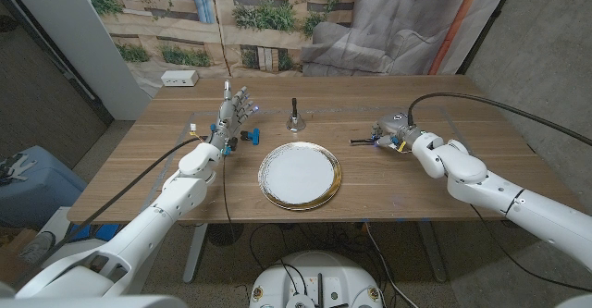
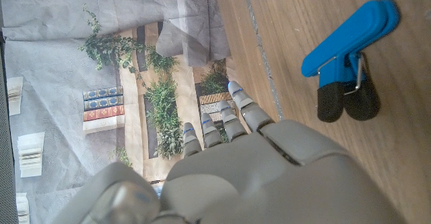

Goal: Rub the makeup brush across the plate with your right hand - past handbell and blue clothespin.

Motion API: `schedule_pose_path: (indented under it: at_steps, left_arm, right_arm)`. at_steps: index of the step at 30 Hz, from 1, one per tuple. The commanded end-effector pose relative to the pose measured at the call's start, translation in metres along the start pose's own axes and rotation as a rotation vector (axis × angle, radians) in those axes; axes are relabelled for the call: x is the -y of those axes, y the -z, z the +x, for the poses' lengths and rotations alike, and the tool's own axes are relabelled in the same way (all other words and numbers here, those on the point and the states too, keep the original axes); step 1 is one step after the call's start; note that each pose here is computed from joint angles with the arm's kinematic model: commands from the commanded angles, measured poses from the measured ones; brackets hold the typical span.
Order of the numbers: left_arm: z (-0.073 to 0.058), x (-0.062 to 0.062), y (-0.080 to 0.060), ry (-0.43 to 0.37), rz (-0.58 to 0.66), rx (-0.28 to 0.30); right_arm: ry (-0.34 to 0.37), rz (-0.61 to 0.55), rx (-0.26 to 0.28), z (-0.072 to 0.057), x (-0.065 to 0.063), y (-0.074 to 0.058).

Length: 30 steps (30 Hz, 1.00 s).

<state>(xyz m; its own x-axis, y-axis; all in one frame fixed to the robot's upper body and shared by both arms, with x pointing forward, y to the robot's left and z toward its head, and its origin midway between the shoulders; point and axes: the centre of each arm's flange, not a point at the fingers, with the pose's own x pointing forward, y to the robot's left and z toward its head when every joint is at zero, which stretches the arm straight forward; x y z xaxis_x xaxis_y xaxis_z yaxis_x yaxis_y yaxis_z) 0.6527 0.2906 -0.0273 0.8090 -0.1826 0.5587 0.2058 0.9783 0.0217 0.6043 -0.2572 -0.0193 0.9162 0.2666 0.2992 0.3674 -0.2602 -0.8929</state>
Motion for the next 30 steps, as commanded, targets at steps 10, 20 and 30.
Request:
schedule_pose_path:
  at_steps: [10, 20, 30]
  left_arm:
    - [0.000, 0.000, 0.000, 0.000, -0.001, 0.000]
    - [0.000, 0.000, 0.000, 0.000, 0.000, 0.000]
    - [0.000, 0.000, 0.000, 0.000, 0.000, 0.000]
  right_arm:
    - [0.136, 0.393, 0.015, -0.013, 0.009, 0.019]
    - [0.192, 0.629, 0.036, -0.018, 0.000, 0.028]
    - [0.222, 0.780, 0.035, -0.020, -0.002, 0.013]
